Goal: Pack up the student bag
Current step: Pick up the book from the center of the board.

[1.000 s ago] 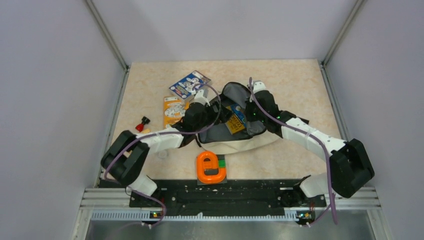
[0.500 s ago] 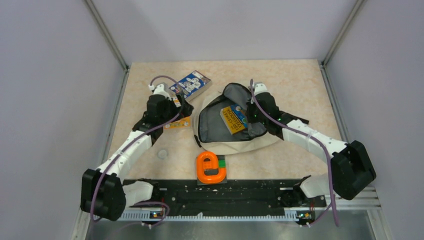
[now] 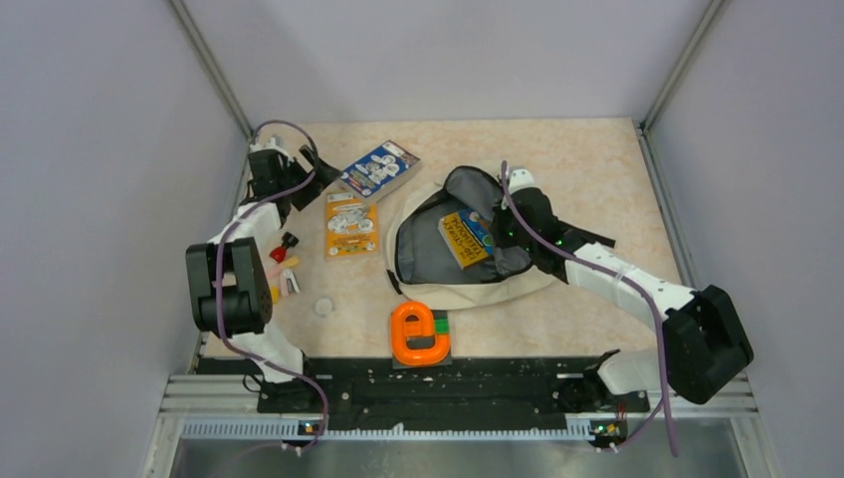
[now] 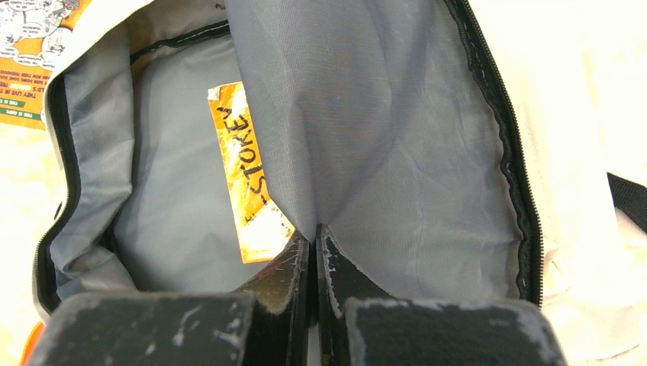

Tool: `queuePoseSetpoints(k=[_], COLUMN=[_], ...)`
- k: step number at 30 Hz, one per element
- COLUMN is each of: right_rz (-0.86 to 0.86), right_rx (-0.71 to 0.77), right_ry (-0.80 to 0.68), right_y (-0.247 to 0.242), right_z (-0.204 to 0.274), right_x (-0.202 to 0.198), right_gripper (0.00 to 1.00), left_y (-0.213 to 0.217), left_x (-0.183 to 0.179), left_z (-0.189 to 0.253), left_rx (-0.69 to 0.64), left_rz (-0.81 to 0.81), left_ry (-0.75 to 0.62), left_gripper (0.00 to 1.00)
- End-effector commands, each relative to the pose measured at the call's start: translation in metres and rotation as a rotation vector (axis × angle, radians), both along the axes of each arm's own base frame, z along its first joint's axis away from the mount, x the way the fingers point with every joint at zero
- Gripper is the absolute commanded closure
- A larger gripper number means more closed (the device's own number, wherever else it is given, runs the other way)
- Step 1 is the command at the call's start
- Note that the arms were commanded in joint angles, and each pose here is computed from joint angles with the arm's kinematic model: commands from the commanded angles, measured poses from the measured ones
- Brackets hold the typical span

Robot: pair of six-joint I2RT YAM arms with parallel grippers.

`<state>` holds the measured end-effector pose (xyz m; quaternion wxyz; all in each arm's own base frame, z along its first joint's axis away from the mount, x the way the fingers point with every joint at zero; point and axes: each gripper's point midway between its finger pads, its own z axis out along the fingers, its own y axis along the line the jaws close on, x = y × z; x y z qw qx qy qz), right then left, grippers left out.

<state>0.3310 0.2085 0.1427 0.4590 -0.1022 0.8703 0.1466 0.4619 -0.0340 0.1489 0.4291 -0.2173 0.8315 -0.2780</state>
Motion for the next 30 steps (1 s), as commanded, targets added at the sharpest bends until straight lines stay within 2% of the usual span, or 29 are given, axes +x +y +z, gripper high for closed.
queuePoseSetpoints(k=[1,9,17,24,30], right_rz=[0.007,0.007,0.008,0.012,0.012], right_rx=[0.077,0.081,0.083,0.097,0.100], right_ry=[-0.079,-0.084,-0.087,-0.083,-0.081], right_y=[0.006,0.006,0.005,0.007,0.008], right_z=[0.032,0.035,0.038,0.038,0.038], right_x=[0.005,0.005,0.003,0.003,0.003], right_gripper=[1.00,1.00,1.00,1.00,1.00], left_y=[0.007,0.020,0.024,0.020,0.007], left_x=[0.045,0.094,0.117,0.119,0.113], left_z=[0.018,-0.020,-0.045,-0.075,-0.083], left_rx=[-0.071,-0.040,-0.015,-0.045,-0.118], left_rz=[-0.011,-0.014,-0.046,-0.079,-0.120], left_ry=[-0.102,-0.031,0.011,0.101,0.122], left_gripper=[0.06,0.08,0.08,0.10,0.12])
